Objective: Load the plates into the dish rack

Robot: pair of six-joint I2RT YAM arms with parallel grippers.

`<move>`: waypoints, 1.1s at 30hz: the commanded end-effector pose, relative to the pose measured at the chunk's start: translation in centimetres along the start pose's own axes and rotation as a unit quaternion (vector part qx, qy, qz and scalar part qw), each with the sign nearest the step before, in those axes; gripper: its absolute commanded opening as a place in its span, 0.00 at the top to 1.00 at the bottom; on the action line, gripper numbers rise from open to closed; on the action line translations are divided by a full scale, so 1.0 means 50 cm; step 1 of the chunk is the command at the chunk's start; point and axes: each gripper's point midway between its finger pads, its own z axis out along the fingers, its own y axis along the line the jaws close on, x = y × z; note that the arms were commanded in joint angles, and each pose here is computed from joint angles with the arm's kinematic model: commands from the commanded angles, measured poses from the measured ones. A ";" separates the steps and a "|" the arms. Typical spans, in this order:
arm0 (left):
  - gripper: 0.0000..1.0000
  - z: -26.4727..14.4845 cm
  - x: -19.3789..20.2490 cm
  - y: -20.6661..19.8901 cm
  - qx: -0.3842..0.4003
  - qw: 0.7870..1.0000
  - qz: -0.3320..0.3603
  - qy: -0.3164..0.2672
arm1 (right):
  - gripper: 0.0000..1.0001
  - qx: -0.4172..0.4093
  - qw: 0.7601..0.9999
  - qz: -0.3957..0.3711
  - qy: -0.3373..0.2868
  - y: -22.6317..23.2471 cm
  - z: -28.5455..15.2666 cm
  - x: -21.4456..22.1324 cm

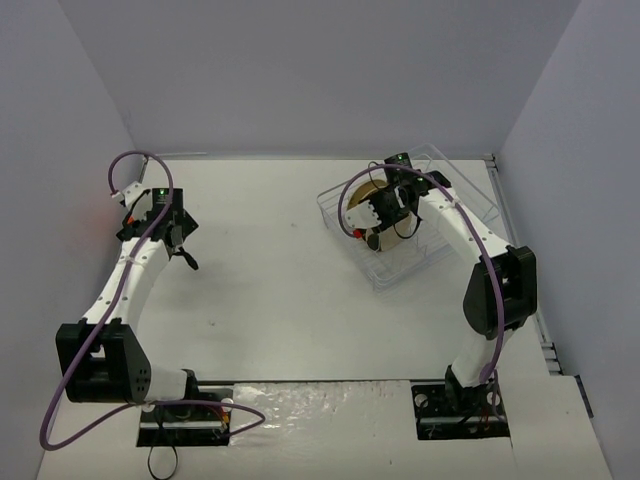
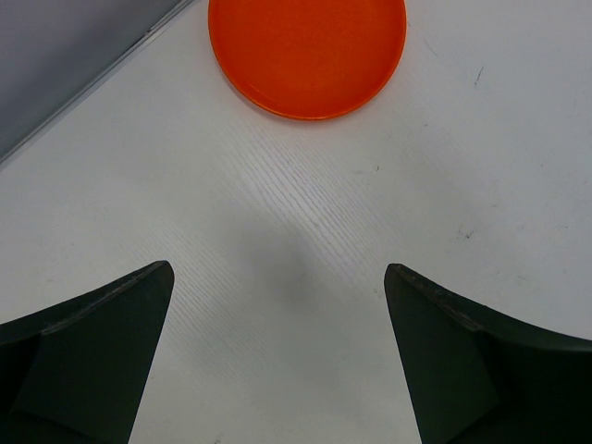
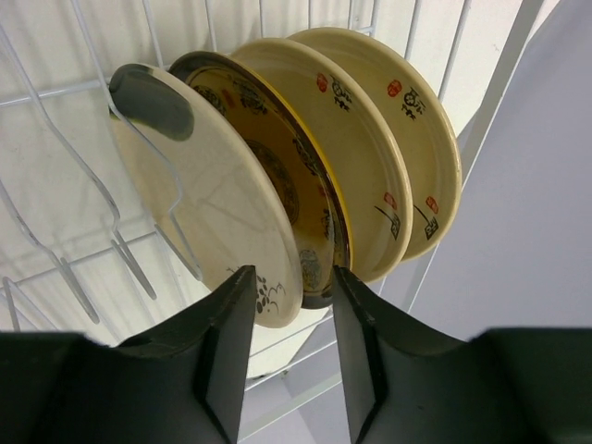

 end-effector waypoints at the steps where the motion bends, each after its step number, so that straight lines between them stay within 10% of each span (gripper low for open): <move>1: 0.03 -0.007 -0.025 0.003 0.000 1.000 -0.018 -0.014 | 0.63 0.029 1.000 -0.001 0.010 -0.027 -0.028 0.008; 13: 0.03 0.018 -0.024 0.068 -0.031 0.997 -0.071 0.000 | 0.22 0.228 0.969 0.073 -0.055 -0.155 -0.189 -0.046; 17: 0.03 0.039 -0.018 0.105 -0.040 0.994 -0.105 0.009 | 0.01 0.372 0.903 0.197 -0.092 -0.238 -0.265 -0.040; 18: 0.03 0.043 -0.020 0.110 -0.041 0.993 -0.113 0.006 | 0.01 0.412 0.875 0.233 -0.104 -0.259 -0.294 -0.032; 21: 0.03 0.064 -0.025 0.110 -0.027 0.990 -0.138 -0.003 | 0.00 0.562 0.670 0.435 -0.215 -0.329 -0.433 0.017; 33: 0.03 0.196 -0.033 0.103 -0.031 0.983 -0.179 0.032 | 0.00 0.552 0.381 0.710 -0.214 -0.232 -0.410 0.135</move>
